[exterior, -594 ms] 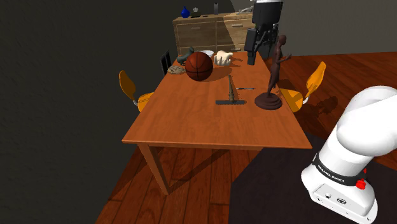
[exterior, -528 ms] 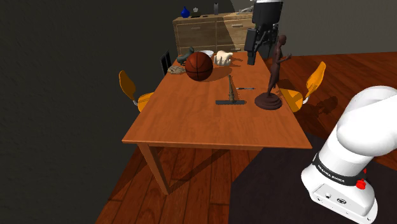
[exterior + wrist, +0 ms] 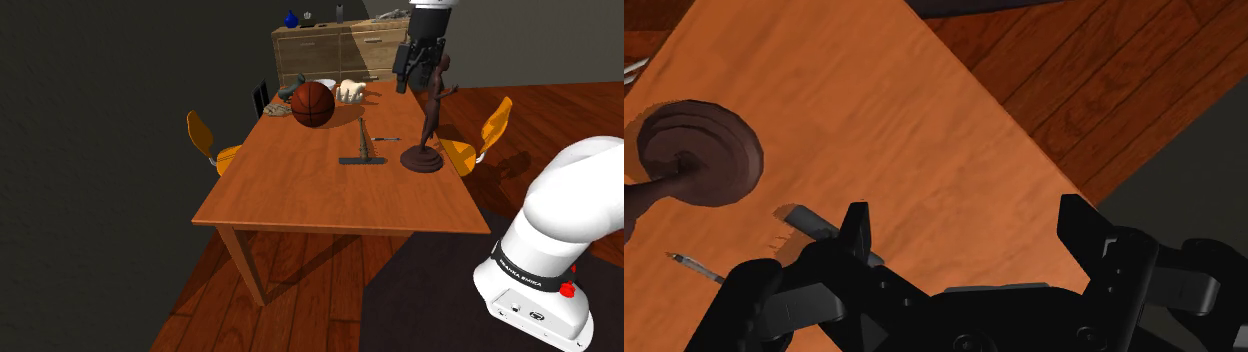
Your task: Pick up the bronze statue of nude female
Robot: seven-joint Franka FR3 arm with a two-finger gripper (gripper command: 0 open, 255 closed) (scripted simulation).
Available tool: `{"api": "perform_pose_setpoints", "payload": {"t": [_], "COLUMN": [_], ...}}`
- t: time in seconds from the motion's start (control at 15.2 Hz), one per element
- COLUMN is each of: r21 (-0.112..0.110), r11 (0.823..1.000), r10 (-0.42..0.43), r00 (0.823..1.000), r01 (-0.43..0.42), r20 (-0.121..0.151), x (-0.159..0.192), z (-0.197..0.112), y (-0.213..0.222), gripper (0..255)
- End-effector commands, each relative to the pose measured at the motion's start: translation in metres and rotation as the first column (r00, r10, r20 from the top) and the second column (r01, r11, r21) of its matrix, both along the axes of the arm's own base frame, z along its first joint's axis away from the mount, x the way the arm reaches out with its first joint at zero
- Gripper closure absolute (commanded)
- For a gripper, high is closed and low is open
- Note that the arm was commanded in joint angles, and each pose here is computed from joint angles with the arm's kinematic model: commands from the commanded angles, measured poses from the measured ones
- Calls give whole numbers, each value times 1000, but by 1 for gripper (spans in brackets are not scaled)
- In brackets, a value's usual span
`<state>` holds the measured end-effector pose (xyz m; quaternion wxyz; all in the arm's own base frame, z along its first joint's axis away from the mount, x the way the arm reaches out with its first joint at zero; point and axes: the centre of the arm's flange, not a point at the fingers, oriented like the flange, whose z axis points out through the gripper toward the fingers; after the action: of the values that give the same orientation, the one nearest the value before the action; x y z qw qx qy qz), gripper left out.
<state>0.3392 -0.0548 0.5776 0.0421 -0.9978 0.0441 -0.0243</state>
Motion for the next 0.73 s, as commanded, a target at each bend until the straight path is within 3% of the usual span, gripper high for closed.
{"api": "perform_pose_setpoints", "payload": {"t": [0.0,0.66], "r21": [1,18], "r11": [999,982], "r10": [-32,-189], "r00": [999,978], "r01": [32,188], "r20": [15,87], "x": [4,15], "z": [-8,-34], "y": [-24,-150], "gripper": [0,0]}}
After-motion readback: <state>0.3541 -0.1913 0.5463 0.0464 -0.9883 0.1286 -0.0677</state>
